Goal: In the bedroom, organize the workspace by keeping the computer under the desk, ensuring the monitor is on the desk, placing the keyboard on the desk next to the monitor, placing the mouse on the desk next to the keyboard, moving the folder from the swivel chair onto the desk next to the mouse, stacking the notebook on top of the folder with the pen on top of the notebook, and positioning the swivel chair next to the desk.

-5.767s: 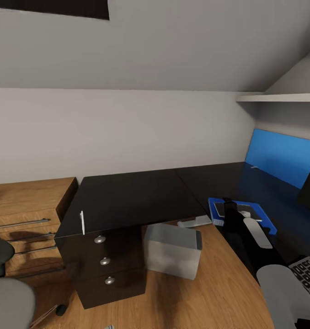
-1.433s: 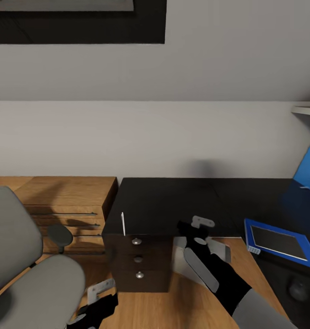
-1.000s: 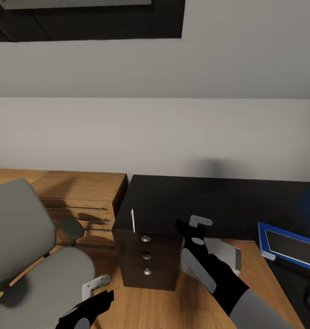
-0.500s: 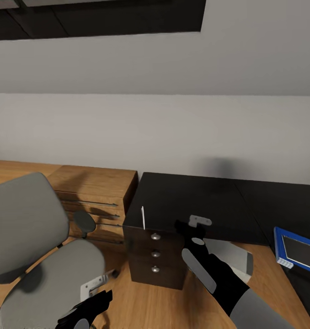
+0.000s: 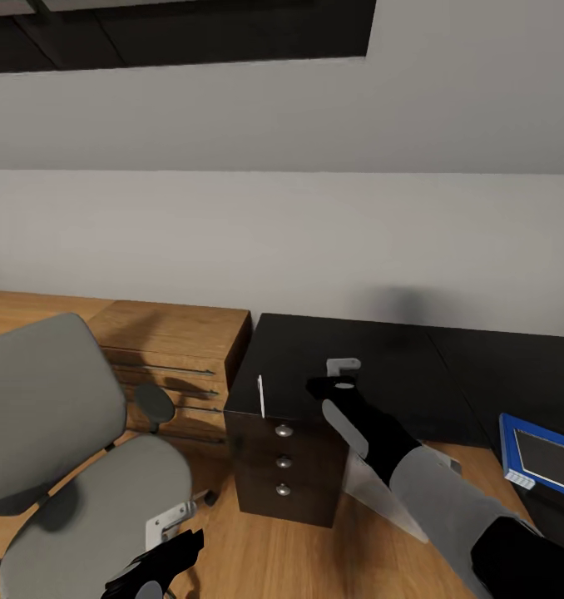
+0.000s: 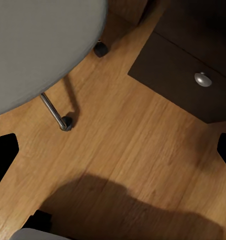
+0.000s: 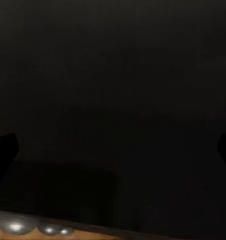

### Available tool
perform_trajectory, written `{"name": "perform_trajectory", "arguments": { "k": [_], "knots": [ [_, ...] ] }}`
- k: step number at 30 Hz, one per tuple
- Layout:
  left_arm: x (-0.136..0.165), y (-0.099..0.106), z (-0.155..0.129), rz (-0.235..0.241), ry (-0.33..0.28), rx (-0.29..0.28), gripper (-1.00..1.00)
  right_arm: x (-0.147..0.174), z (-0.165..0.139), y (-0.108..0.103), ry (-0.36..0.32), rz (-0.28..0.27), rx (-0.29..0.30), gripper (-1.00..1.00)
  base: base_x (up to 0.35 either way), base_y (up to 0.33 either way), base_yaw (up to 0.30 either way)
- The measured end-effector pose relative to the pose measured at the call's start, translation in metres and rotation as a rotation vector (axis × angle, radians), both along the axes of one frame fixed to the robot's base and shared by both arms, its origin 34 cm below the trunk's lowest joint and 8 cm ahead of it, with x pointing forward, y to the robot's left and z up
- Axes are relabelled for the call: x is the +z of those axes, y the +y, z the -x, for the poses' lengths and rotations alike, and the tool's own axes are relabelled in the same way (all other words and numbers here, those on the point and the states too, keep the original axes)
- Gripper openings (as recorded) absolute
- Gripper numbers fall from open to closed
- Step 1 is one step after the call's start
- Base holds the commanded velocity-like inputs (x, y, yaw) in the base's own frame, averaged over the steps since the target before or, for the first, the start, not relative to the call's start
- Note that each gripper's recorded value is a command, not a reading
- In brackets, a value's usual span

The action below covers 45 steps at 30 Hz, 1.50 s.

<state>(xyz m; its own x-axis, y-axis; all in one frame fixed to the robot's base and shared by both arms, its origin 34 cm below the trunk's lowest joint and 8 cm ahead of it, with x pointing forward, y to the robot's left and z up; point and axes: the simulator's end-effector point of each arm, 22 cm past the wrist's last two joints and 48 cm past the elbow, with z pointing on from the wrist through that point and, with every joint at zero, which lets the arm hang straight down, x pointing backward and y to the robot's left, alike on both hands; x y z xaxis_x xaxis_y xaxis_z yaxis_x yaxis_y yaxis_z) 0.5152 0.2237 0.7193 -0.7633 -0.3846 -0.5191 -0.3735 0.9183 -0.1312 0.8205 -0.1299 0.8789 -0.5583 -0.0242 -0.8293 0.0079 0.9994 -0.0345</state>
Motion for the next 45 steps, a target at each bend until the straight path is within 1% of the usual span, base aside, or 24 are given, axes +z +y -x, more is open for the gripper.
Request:
{"name": "perform_trajectory", "arguments": {
  "k": [2,3,5,7,17,18,20,25,33,40,45],
  "knots": [
    [0.0,0.0,0.0,0.0,0.0,0.0,1.0,-0.002,-0.01,0.0,0.033,0.005,0.013,1.0,0.0,0.0,0.0],
    [0.0,0.0,0.0,0.0,0.0,0.0,1.0,-0.01,-0.018,-0.008,0.072,0.014,0.004,1.0,0.0,0.0,0.0],
    [0.0,0.0,0.0,0.0,0.0,-0.001,1.0,-0.011,-0.02,-0.01,0.073,0.011,-0.002,1.0,0.0,0.0,0.0],
    [0.0,0.0,0.0,0.0,0.0,-0.001,1.0,-0.01,-0.023,-0.011,0.057,0.004,-0.01,1.0,0.0,0.0,0.0],
    [0.001,0.0,-0.001,0.001,-0.003,0.0,1.0,-0.014,-0.021,-0.01,0.064,0.001,-0.007,1.0,0.0,0.0,0.002],
    [0.001,0.0,-0.001,0.001,-0.003,0.0,1.0,-0.014,-0.021,-0.009,0.063,0.0,-0.006,1.0,0.0,0.0,0.121],
    [0.0,0.0,-0.001,0.001,-0.001,0.001,1.0,-0.015,-0.02,0.0,0.065,-0.007,0.003,1.0,0.0,0.0,0.143],
    [-0.001,0.001,0.0,0.0,0.002,0.004,1.0,-0.019,-0.019,0.004,0.072,-0.01,0.008,1.0,0.0,0.0,0.164],
    [-0.004,0.003,-0.001,-0.002,-0.001,0.015,1.0,-0.032,-0.016,0.003,0.096,-0.006,0.004,1.0,0.0,0.0,0.117],
    [-0.004,0.005,-0.001,-0.003,0.0,0.02,1.0,-0.035,-0.015,0.004,0.101,-0.006,0.004,1.0,0.0,0.0,0.021],
    [-0.004,0.005,-0.001,-0.003,-0.001,0.021,1.0,-0.035,-0.015,0.003,0.1,-0.002,0.005,1.0,0.0,0.0,0.229]
  ]
}}
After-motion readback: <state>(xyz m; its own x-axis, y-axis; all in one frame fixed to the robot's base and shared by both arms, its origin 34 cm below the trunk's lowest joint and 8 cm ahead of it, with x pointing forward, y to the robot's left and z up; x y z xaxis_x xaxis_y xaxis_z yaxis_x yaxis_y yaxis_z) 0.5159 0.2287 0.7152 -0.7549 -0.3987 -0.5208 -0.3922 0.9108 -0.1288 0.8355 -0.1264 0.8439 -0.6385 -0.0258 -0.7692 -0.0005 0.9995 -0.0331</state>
